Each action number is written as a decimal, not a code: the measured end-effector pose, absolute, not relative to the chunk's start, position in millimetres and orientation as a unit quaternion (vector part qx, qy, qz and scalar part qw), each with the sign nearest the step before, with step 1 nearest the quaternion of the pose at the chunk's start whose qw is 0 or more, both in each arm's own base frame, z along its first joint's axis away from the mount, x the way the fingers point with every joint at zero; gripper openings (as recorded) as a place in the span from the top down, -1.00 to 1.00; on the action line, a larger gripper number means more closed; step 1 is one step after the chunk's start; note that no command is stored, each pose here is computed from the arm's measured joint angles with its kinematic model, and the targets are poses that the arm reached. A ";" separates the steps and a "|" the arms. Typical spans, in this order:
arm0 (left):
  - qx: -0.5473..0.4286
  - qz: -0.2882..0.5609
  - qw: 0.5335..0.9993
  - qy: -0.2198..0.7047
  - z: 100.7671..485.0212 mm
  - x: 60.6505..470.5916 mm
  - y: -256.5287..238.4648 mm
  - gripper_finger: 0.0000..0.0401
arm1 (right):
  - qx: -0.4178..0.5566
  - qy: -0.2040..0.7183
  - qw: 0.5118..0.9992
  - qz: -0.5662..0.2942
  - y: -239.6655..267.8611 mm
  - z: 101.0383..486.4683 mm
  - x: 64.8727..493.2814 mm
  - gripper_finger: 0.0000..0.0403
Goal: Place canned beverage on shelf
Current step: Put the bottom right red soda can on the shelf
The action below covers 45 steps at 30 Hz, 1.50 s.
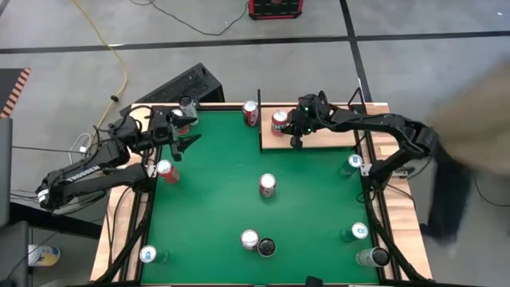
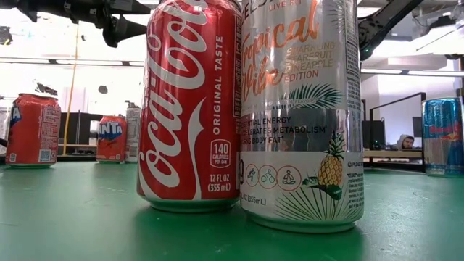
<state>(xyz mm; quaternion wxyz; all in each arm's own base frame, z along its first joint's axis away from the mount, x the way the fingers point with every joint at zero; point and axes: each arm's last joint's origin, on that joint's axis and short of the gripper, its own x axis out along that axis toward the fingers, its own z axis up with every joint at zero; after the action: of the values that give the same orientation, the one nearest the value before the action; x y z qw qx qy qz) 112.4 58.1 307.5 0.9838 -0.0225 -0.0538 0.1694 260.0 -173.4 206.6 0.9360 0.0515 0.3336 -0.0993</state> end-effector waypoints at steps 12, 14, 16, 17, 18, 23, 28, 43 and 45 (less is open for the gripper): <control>-0.025 0.170 0.984 -0.050 306.6 112.5 58.2 -0.48 | 0.027 0.385 0.918 -0.090 -192.8 213.2 285.1 0.92; -0.026 0.170 0.984 -0.049 306.4 112.5 58.2 -0.48 | 0.020 0.408 0.907 -0.101 -195.3 214.0 286.7 0.92; -0.027 0.170 0.984 -0.046 305.8 112.6 58.2 -0.48 | 0.021 0.427 0.898 -0.108 -196.4 214.2 286.9 0.92; -0.027 0.171 0.984 -0.045 305.6 112.6 58.2 -0.48 | 0.023 0.432 0.895 -0.110 -196.4 214.5 286.4 0.92; -0.027 0.171 0.984 -0.044 305.4 112.6 58.2 -0.48 | 0.022 0.432 0.895 -0.111 -196.7 215.3 286.5 0.92; -0.024 0.171 0.984 -0.041 305.0 112.6 58.3 -0.48 | 0.012 0.423 0.897 -0.125 -199.1 219.8 285.8 0.92; -0.024 0.171 0.984 -0.039 304.6 112.6 58.3 -0.48 | 0.008 0.415 0.900 -0.129 -200.9 221.1 286.4 0.92; -0.024 0.178 0.983 -0.040 304.7 112.5 58.7 -0.48 | -0.009 0.397 0.906 -0.143 -209.9 224.3 284.3 0.92; -0.025 0.180 0.983 -0.040 304.7 112.4 58.8 -0.48 | -0.009 0.396 0.907 -0.146 -211.5 224.6 283.5 0.92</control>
<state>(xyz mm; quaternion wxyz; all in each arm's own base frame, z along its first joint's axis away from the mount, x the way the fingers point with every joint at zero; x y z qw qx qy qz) 112.4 58.8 304.7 0.9825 -0.0246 -0.0399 0.1801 283.5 -211.5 224.6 0.9066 -0.0094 0.3958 -0.1460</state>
